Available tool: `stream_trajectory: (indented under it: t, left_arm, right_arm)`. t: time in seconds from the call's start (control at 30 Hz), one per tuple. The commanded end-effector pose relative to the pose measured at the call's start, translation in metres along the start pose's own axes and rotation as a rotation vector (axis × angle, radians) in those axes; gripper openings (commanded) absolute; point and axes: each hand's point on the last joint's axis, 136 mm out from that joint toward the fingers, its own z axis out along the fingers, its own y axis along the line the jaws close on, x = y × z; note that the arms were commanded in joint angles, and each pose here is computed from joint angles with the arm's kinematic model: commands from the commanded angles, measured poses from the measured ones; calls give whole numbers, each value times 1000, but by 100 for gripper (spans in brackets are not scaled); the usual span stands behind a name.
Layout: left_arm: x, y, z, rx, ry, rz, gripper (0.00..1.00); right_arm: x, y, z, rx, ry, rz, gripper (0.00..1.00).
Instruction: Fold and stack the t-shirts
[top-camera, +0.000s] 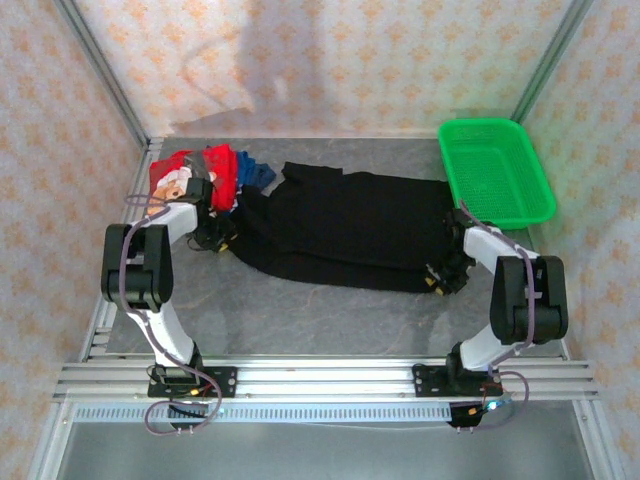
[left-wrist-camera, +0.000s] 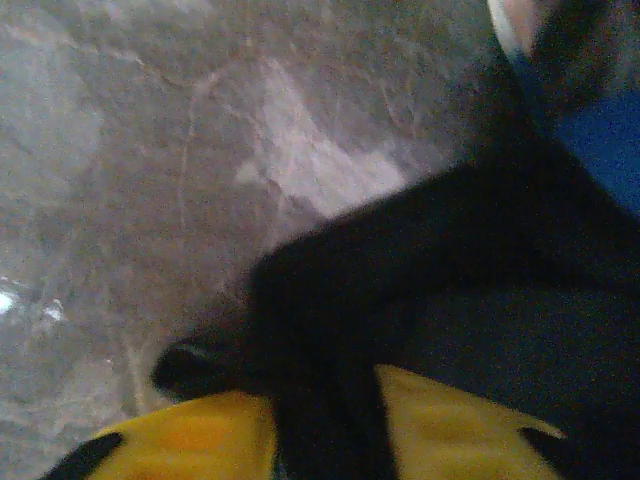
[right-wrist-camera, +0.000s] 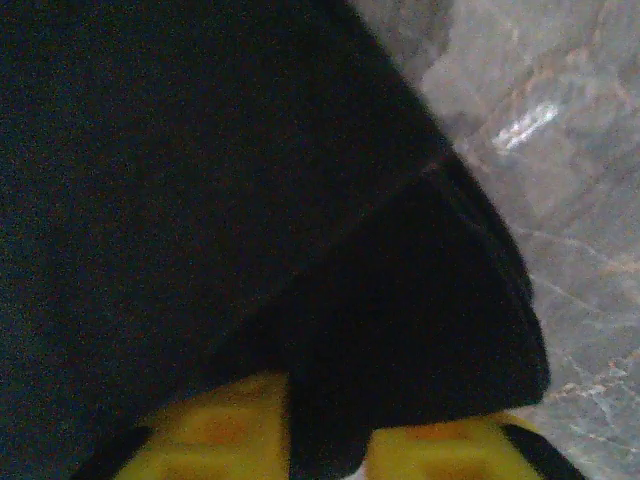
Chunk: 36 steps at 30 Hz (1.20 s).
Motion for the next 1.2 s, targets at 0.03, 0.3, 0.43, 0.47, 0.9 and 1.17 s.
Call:
stream_trajectory:
  t: [0.03, 0.3, 0.43, 0.47, 0.9, 1.17]
  left_arm:
    - [22, 44, -2, -173, 35, 13, 2]
    - [86, 109, -35, -269, 62, -23, 0]
    - [111, 136, -47, -315, 58, -69, 0]
    - [114, 141, -49, -323, 52, -75, 0]
    - [116, 119, -116, -223, -53, -110, 63]
    - [150, 52, -106, -28, 79, -22, 61]
  right_arm:
    - [-13, -13, -5, 75, -72, 0, 2]
    - [22, -56, -19, 143, -50, -4, 0]
    - [38, -75, -24, 175, -56, 4, 0]
    - [40, -77, -25, 175, -58, 4, 0]
    - [38, -51, -69, 45, -119, -21, 55]
    - [72, 28, -116, -322, -87, -281, 78]
